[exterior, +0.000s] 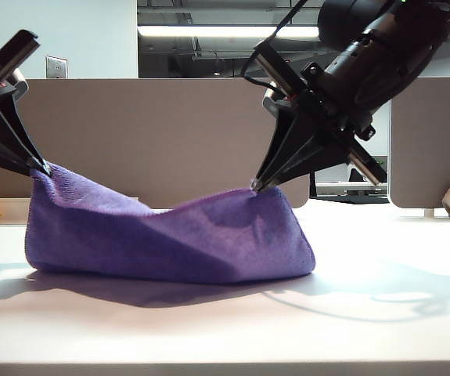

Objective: Fold the bottom of the cloth upward, then fold it vertically to form a square shape.

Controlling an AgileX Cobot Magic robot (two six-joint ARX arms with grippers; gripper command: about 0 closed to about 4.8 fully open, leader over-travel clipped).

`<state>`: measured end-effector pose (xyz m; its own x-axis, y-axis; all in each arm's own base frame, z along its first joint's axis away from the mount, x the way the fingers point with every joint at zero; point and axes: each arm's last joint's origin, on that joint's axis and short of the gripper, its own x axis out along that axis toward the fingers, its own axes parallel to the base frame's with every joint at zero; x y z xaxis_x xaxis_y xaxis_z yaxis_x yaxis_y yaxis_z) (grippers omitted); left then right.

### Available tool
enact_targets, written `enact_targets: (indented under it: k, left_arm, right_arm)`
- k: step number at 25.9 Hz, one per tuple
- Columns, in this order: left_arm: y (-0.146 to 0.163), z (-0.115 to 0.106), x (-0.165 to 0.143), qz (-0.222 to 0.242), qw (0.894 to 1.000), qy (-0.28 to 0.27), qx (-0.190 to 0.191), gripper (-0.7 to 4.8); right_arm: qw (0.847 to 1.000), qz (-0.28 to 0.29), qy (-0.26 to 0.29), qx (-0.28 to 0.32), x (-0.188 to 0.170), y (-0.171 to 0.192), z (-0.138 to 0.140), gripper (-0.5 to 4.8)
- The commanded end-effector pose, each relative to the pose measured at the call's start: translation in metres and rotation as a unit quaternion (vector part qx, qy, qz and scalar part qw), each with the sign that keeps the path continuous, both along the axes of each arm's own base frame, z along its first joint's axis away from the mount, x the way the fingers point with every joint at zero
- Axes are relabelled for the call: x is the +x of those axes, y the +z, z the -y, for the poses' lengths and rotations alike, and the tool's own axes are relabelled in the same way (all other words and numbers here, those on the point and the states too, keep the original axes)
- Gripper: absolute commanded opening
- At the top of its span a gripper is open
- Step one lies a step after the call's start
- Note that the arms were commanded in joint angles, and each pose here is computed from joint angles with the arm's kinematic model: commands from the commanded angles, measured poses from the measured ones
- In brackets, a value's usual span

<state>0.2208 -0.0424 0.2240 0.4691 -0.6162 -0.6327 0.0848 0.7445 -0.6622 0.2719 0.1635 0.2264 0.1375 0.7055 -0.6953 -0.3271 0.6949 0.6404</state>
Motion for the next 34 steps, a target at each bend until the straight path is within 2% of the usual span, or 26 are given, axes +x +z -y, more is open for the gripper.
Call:
enact_targets:
  k: [1,4,10,19,23,25,26,27,29,31,32,34]
  left_arm:
    - [0.006,0.0,0.007,0.037,0.999,0.017,-0.004,-0.06]
    - [0.006,0.0,0.014,0.052,0.998,0.04,-0.006,-0.06]
    - [-0.004,0.0,0.027,0.043,0.997,0.062,0.005,-0.06]
    - [0.007,0.0,0.048,0.083,0.992,0.093,-0.027,-0.06]
    - [0.014,0.0,0.066,0.075,0.992,0.094,-0.029,-0.05]
    - [0.015,0.001,0.073,0.063,0.993,0.093,-0.027,0.3]
    - [0.015,0.002,0.079,0.062,0.994,0.089,-0.029,1.19]
    - [0.013,0.002,0.081,0.059,0.994,0.09,-0.028,1.34]
    - [0.012,0.002,0.082,0.059,0.994,0.094,-0.023,1.35]
    - [0.013,0.001,0.083,0.07,0.993,0.091,-0.015,1.37]
    - [0.013,0.001,0.083,0.077,0.993,0.089,-0.013,1.57]
    - [0.013,0.001,0.083,0.078,0.993,0.091,-0.01,1.57]
  right_arm:
    - [1.0,0.025,-0.007,0.005,0.005,0.009,-0.001,-0.01]
    - [0.998,0.051,-0.024,0.003,0.012,0.017,0.001,-0.01]
    - [0.997,0.061,-0.05,0.011,0.023,0.019,0.006,-0.01]
    - [0.996,0.063,-0.059,0.03,0.053,0.028,0.003,-0.01]
    - [0.996,0.057,-0.058,0.037,0.066,0.028,-0.003,-0.01]
    - [0.996,0.055,-0.059,0.037,0.069,0.026,-0.004,-0.01]
    - [0.996,0.054,-0.059,0.036,0.071,0.024,-0.005,0.08]
    - [0.996,0.052,-0.06,0.035,0.071,0.023,-0.005,0.73]
    - [0.996,0.057,-0.067,0.034,0.074,0.023,-0.001,1.19]
    - [0.994,0.068,-0.076,0.029,0.075,0.024,0.0,1.19]
    - [0.993,0.071,-0.085,0.03,0.078,0.024,0.004,1.19]
    - [0.994,0.062,-0.083,0.039,0.079,0.024,0.008,1.18]
